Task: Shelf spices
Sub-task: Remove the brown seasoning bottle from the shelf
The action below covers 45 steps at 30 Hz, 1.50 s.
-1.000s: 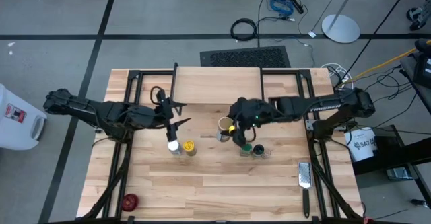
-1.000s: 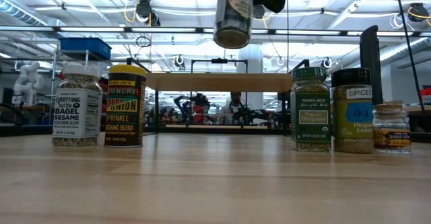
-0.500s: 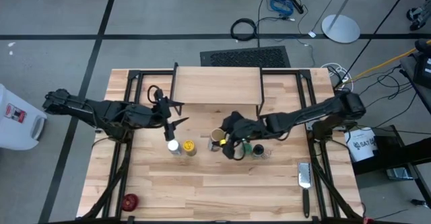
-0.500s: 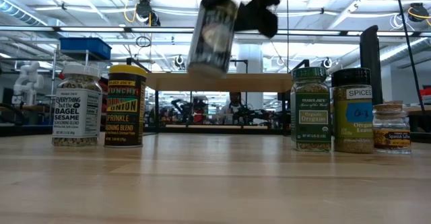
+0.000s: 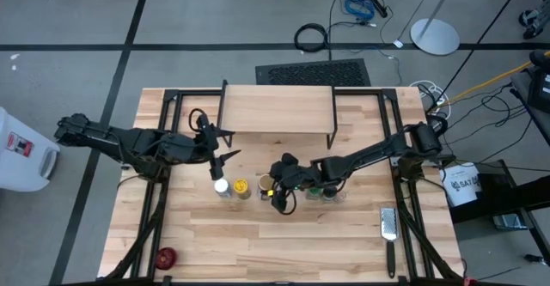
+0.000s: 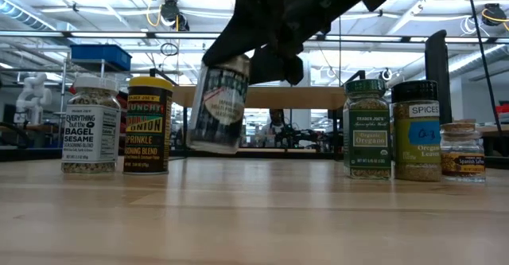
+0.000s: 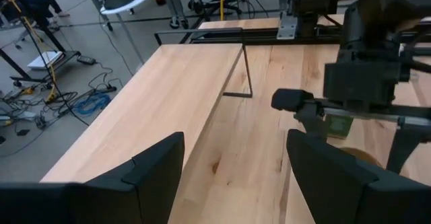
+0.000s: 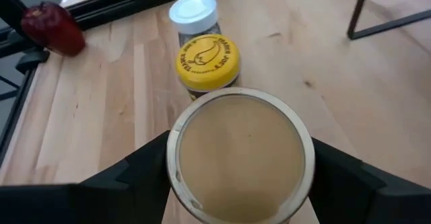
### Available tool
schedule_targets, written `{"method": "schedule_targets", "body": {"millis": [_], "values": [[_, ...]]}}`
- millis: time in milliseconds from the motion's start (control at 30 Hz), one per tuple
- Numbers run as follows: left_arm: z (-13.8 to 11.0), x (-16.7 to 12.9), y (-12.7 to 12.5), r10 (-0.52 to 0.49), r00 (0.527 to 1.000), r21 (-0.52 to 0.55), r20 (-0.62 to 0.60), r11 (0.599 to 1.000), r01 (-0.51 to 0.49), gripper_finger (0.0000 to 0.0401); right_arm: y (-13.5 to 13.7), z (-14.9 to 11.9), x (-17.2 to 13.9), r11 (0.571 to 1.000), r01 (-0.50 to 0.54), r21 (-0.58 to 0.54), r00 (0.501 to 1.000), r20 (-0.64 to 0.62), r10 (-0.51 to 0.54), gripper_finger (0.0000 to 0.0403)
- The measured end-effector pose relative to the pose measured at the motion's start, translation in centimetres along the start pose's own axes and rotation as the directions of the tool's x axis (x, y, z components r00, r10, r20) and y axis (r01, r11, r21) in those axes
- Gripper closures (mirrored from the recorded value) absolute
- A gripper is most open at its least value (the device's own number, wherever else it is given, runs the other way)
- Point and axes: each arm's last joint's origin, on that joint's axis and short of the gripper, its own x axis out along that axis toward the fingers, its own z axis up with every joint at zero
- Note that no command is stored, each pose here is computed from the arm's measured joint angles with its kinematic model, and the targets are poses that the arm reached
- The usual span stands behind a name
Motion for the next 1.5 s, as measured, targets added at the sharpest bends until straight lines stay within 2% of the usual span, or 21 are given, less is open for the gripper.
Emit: {"method": "schedule_targets", "body": {"millis": [467,933,1500], "values": [[0.0,0.0,0.0,0.000,1.000,0.000,0.000,1.000,0.000,0.0129,0.0,-0.2,0.5,0.997,0.038,-0.061,0.999,0.029,-0.036,0.0133],[0.0,0.0,0.0,0.000,1.000,0.000,0.001,1.000,0.000,0.0129,-0.1,-1.3,2.3,0.997,0.034,-0.065,0.999,0.031,-0.032,0.0133],[0.0,0.0,0.0,-0.001,1.000,-0.001,0.000,1.000,0.001,0.0129,-0.1,-1.3,2.4,0.997,0.032,-0.064,0.999,0.036,-0.030,0.0133]]}}
